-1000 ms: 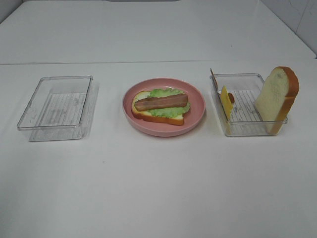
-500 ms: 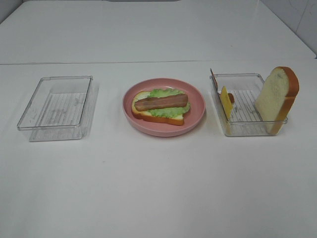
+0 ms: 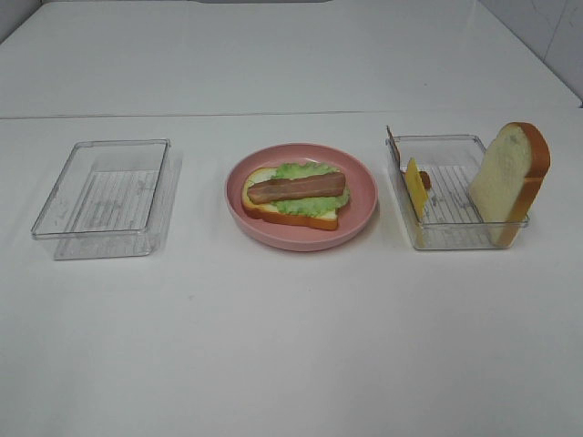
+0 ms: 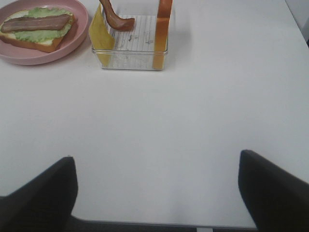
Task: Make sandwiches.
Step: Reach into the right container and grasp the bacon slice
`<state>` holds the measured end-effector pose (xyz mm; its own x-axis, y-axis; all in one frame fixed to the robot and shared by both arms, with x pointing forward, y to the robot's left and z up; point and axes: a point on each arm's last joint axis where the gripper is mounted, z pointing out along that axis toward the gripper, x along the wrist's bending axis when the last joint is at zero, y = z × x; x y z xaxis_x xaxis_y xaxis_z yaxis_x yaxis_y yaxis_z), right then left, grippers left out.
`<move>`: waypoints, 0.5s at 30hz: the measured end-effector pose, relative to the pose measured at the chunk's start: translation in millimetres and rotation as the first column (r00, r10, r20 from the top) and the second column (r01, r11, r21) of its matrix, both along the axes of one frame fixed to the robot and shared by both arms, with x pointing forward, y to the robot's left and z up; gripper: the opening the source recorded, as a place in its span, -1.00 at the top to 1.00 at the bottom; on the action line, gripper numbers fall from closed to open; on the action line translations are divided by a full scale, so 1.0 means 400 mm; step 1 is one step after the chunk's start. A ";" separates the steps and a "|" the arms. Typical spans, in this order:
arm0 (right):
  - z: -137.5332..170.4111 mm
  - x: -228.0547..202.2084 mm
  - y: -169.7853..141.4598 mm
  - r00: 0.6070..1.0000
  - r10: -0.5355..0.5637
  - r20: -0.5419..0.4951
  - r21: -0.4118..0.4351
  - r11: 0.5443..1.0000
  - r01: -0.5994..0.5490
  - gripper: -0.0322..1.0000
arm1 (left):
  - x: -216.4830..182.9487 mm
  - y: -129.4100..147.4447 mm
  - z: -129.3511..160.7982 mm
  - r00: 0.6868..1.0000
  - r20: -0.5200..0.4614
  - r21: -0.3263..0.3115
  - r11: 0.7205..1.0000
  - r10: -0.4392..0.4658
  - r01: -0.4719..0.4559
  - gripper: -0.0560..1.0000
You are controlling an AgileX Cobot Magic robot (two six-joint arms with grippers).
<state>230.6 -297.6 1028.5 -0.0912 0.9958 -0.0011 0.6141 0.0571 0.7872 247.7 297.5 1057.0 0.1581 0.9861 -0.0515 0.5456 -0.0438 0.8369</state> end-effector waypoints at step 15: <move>0.000 0.000 0.000 1.000 0.000 0.000 0.000 1.000 0.000 -0.76 | -0.043 0.006 -0.001 0.987 0.108 -0.011 0.993 0.122 -0.121 -0.98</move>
<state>230.6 -297.6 1028.5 -0.0912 0.9958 -0.0011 0.6141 0.0571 0.7872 230.6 299.9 1056.8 0.0420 0.9981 -0.0447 0.4524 0.0209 0.8916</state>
